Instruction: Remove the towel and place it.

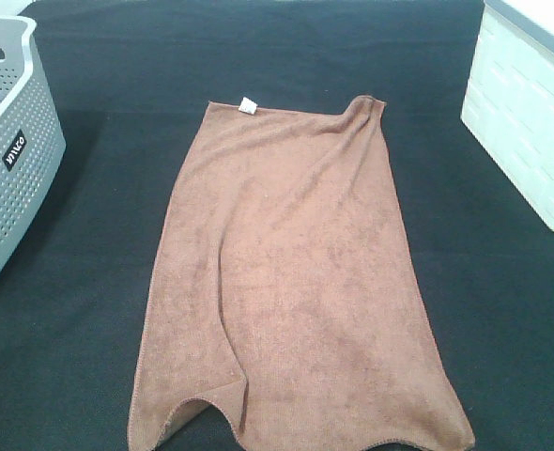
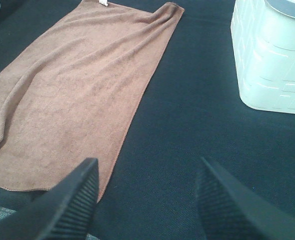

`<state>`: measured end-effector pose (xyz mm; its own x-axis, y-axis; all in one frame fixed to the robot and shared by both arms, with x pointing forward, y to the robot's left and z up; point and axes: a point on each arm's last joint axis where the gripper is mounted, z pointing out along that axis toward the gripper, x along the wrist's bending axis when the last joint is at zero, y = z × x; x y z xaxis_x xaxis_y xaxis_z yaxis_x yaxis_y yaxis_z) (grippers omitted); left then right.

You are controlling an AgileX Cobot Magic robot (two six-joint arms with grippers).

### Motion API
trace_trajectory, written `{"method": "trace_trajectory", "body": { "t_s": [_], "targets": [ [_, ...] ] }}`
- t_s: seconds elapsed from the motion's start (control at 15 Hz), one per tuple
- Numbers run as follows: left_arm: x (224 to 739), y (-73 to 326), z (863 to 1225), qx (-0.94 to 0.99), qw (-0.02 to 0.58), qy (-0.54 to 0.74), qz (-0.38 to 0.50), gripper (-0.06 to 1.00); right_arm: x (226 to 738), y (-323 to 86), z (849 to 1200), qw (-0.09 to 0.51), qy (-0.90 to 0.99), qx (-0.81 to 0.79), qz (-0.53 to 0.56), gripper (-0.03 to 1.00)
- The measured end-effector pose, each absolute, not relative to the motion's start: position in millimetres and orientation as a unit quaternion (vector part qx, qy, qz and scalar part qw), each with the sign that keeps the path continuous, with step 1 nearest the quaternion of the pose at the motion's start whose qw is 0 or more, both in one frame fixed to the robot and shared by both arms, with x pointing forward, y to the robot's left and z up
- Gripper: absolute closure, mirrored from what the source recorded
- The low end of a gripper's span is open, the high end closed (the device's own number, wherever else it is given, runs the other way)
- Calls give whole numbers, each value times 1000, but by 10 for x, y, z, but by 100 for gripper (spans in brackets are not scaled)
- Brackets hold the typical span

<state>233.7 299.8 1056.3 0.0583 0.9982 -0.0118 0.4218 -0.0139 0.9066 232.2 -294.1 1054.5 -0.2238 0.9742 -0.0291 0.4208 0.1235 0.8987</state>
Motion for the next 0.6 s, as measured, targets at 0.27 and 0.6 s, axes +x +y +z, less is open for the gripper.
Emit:
{"method": "trace_trajectory", "body": {
  "t_s": [0.27,0.6],
  "targets": [
    [2337,2998,10563,611,394,581,365,23,2322,-2941,10545,340,668,522,407,41],
    [2337,2998,10563,611,394,581,365,23,2322,-2941,10545,340,668,522,407,41]
  ]
}}
